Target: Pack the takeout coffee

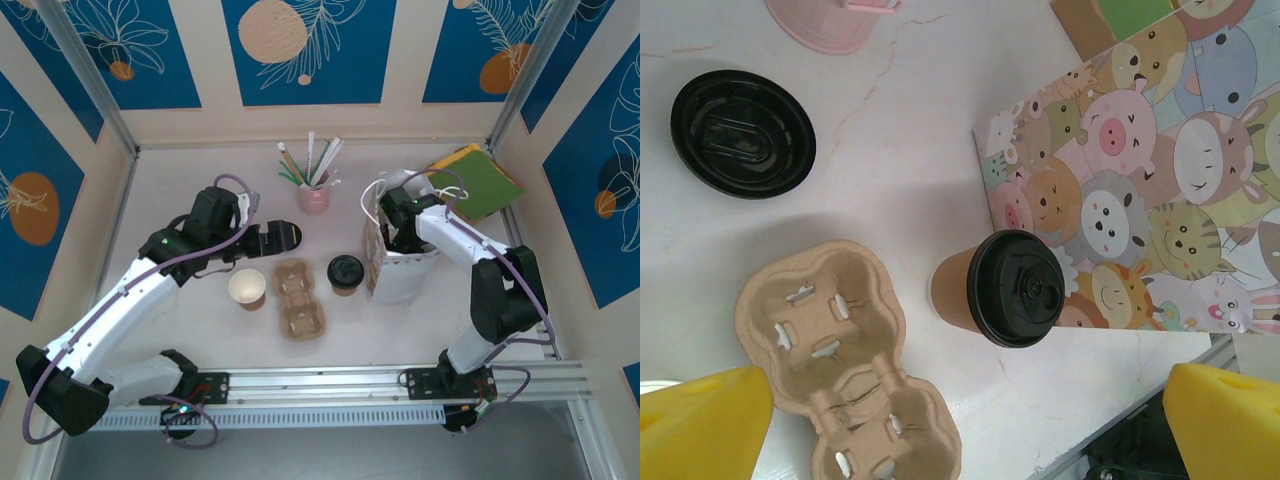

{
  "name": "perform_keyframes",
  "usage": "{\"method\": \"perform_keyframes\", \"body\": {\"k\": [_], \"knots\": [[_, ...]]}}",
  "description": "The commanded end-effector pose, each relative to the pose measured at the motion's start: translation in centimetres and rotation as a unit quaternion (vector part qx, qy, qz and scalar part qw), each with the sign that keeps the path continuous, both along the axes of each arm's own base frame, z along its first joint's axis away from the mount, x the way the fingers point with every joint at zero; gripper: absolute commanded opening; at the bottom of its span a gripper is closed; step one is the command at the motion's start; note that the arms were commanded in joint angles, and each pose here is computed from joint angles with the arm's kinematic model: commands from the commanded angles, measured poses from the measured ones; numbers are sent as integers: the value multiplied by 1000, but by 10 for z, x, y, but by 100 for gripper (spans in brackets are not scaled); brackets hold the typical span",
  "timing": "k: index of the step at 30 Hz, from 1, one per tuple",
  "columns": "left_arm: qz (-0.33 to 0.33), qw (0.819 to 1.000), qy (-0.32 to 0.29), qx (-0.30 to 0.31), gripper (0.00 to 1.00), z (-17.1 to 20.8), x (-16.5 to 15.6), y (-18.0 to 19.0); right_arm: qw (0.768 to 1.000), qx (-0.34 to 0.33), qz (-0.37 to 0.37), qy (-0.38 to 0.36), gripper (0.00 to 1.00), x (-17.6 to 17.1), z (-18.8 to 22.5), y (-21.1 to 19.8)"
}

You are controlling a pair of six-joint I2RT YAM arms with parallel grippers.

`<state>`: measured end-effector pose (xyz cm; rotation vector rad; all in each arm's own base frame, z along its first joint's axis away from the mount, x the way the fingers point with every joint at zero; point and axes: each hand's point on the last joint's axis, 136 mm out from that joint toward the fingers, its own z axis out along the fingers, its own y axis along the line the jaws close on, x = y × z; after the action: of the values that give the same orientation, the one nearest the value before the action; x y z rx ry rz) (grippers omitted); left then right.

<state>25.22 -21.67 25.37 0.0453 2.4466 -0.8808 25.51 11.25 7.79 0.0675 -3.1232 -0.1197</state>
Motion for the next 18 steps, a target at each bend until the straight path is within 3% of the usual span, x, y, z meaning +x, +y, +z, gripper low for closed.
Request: {"method": "perform_keyframes", "body": {"k": [1, 18], "knots": [[0, 1000, 0, -12, 100, 2, -1, 0, 1000, -2, -14, 4, 65, -7, 8, -3], [2, 1000, 1, -17, 100, 3, -1, 0, 1000, 4, -29, -7, 69, -12, 20, -4]]}}
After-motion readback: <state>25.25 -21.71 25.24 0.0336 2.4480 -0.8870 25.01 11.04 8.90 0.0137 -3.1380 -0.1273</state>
